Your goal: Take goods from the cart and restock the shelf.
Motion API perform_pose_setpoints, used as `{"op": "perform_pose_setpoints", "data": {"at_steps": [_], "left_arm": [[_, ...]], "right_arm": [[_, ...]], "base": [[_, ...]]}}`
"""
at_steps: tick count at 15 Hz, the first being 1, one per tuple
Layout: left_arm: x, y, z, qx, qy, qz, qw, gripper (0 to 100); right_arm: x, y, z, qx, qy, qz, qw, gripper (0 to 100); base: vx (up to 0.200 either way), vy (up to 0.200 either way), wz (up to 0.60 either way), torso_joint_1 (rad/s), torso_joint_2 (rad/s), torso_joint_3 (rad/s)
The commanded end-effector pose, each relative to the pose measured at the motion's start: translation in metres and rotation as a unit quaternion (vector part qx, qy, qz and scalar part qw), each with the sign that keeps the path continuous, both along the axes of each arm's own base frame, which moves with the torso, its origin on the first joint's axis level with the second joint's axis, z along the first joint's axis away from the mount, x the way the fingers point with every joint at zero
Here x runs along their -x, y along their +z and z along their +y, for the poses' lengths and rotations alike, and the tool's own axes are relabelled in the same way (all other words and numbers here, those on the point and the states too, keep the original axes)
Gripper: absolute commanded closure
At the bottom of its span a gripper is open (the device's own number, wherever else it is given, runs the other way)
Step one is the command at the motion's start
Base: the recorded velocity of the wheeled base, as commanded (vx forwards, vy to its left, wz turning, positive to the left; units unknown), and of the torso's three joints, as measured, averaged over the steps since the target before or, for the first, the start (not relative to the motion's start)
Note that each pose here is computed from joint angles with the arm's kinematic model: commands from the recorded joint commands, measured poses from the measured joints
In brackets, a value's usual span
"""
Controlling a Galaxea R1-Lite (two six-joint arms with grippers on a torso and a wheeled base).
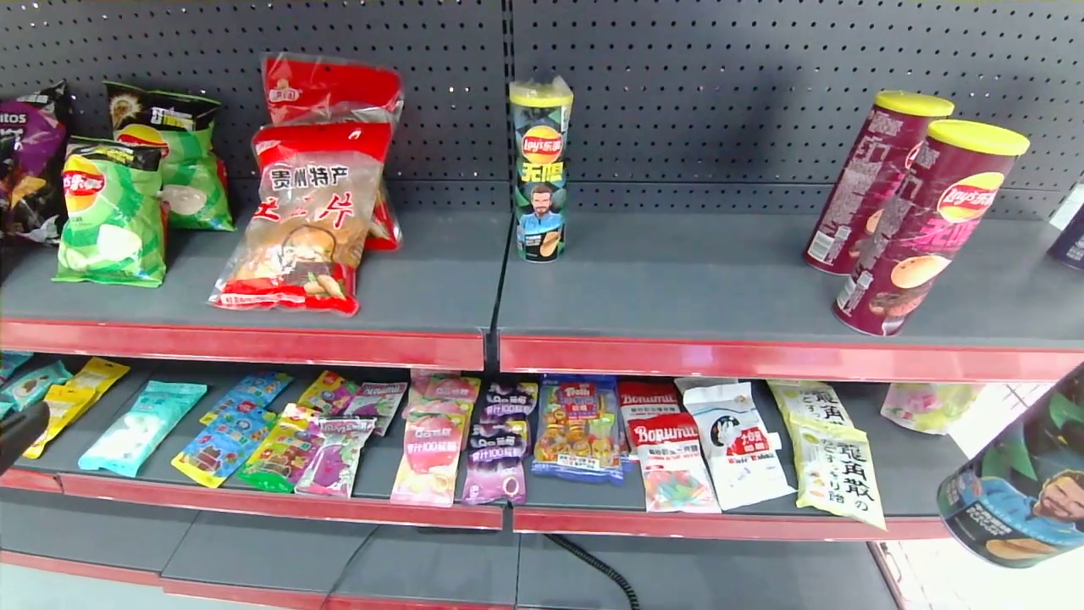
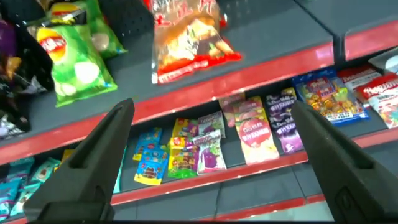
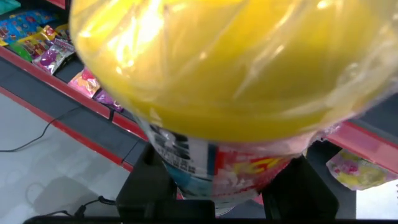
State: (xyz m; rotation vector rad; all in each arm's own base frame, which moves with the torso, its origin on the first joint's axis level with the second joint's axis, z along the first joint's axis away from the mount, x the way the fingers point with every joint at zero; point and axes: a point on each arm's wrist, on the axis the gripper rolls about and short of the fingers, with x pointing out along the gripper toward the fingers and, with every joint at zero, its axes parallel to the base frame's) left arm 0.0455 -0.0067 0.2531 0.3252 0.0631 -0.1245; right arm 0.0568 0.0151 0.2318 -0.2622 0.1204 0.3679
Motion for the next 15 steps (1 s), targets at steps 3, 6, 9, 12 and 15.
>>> {"op": "perform_pose_setpoints", "data": {"at_steps": [3, 6, 9, 12, 15], "left_arm": [[-0.0001, 0.001, 0.0, 0.0, 0.0, -0.001, 1.0, 0], [-0.0001, 0.001, 0.0, 0.0, 0.001, -0.001, 1.0, 0], [-0.0002, 0.0006, 0.0, 0.0, 0.001, 0.0, 1.0, 0], [-0.0003, 0.0001, 0.0, 0.0, 0.001, 0.0, 1.0, 0], [-0.0002, 0.0006, 0.0, 0.0, 0.001, 0.0, 1.0, 0]], "right_arm": [[0.0005, 0.0005, -0.0001, 0.0, 0.0, -0.002, 1.0, 100], [0.0006, 0.0011, -0.0001, -0.001, 0.0, -0.003, 1.0, 100], [0.0006, 0.0011, -0.0001, -0.001, 0.0, -0.003, 1.0, 100], [-0.0001, 0.0014, 0.0001, 0.0, 0.0, -0.002, 1.0, 100], [0.0002, 0.0, 0.0, 0.0, 0.001, 0.0, 1.0, 100]], "base": [[0.0, 0.0, 0.0, 0.209, -0.55, -0.351], [0.0, 0.0, 0.0, 0.175, -0.41, -0.255], [0.0, 0.0, 0.0, 0.152, -0.38, -0.225], [0.0, 0.0, 0.0, 0.159, -0.37, -0.224], [0.0, 0.0, 0.0, 0.157, -0.37, -0.211]]}}
